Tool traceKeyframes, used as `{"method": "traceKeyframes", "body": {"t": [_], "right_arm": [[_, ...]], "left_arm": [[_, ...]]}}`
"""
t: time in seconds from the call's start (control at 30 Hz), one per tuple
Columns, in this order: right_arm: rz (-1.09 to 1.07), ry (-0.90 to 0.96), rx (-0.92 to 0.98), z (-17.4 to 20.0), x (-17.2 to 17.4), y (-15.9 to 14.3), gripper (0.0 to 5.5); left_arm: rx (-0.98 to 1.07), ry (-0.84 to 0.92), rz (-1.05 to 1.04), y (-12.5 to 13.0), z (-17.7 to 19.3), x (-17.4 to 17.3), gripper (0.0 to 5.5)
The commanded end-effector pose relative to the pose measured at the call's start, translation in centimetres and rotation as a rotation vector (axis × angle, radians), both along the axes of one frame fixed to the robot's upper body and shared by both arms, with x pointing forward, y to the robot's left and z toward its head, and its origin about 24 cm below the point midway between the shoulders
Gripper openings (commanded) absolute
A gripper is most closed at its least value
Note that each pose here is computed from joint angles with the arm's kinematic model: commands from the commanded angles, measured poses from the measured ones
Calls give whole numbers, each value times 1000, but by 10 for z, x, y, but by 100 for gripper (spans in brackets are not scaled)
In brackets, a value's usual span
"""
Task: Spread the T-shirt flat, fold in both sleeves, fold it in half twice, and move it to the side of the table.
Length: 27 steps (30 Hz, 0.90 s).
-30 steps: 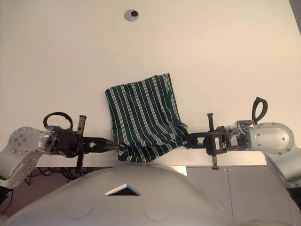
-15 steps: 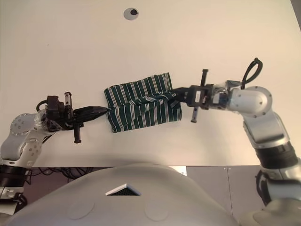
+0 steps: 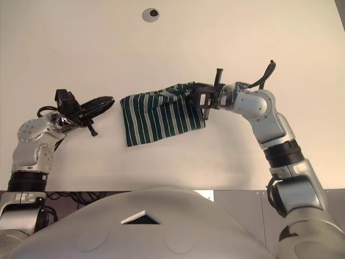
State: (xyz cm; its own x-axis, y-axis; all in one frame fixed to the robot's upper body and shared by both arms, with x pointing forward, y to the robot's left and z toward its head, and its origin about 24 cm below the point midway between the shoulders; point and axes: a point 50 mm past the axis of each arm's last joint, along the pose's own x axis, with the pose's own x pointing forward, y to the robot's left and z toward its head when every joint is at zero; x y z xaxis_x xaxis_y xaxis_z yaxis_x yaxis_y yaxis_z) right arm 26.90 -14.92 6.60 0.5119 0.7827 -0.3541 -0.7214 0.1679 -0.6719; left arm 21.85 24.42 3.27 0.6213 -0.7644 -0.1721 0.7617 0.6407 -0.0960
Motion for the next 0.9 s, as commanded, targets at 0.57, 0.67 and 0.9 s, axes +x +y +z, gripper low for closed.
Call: {"method": "traceKeyframes", "body": {"t": [0.57, 0.67, 0.9], "right_arm": [[5, 140, 325, -53, -37, 93, 150], [-251, 320, 358, -81, -29, 86, 150], [-1259, 464, 860, -105, 10, -47, 150]], "left_arm": [[-407, -335, 884, -16, 31, 67, 227], [-412, -434, 905, -44, 31, 71, 227], [-327, -454, 883, -78, -8, 60, 227]]}}
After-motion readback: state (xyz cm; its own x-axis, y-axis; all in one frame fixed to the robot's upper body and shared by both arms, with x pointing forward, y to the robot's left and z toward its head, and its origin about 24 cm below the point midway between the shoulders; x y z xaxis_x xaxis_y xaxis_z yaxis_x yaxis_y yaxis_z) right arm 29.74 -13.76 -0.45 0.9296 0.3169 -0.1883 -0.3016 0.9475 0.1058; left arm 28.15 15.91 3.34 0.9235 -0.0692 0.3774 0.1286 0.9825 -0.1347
